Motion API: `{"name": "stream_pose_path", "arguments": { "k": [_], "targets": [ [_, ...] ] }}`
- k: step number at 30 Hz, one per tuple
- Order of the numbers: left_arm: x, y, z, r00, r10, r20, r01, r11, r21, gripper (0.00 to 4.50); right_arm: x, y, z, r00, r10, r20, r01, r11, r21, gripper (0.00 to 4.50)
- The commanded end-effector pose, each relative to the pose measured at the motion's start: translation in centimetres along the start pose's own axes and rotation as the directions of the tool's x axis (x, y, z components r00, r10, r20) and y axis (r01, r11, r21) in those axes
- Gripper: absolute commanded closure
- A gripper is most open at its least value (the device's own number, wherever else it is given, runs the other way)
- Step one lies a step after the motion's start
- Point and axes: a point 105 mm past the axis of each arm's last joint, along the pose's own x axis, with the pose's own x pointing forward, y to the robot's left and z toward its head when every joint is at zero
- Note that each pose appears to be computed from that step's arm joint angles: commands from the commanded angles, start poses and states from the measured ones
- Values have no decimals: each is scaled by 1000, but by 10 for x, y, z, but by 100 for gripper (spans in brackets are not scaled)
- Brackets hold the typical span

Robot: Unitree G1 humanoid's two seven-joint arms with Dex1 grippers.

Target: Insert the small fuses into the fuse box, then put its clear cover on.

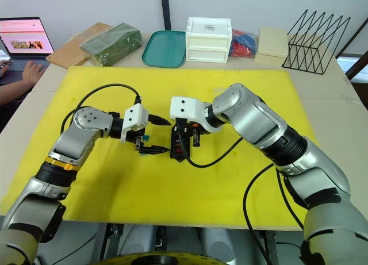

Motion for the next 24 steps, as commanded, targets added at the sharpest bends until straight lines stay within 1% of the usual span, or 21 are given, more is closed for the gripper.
{"name": "stream_pose_path", "arguments": {
  "k": [1,6,11,13,14,15,17,18,24],
  "targets": [
    [1,0,8,1000,1,15,-2,999,41,4,8,6,-6,999,35,-23,-35,999,-4,450],
    [2,0,8,1000,5,16,-6,999,42,4,16,6,-16,998,43,-54,-43,999,-1,450],
    [2,0,7,1000,6,13,-7,999,42,4,15,5,-16,998,44,-52,-44,999,-8,450],
    [1,-1,7,1000,7,12,-8,999,42,0,13,5,-13,998,42,-42,-42,999,-12,399],
    [1,-1,7,1000,7,12,-8,999,42,0,12,4,-12,998,41,-38,-41,999,-13,383],
    [1,-1,7,1000,8,11,-8,999,42,0,11,3,-10,999,37,-34,-37,999,-12,357],
    [0,-1,6,1000,9,11,-10,999,42,0,8,1,-6,999,27,-18,-27,1000,-6,286],
    [0,-1,6,1000,10,10,-10,999,42,0,6,0,-4,1000,23,-11,-23,1000,-7,259],
    [0,1,6,1000,18,12,-19,999,40,0,-11,-5,14,999,-10,46,11,1000,-28,259]
  ]
}}
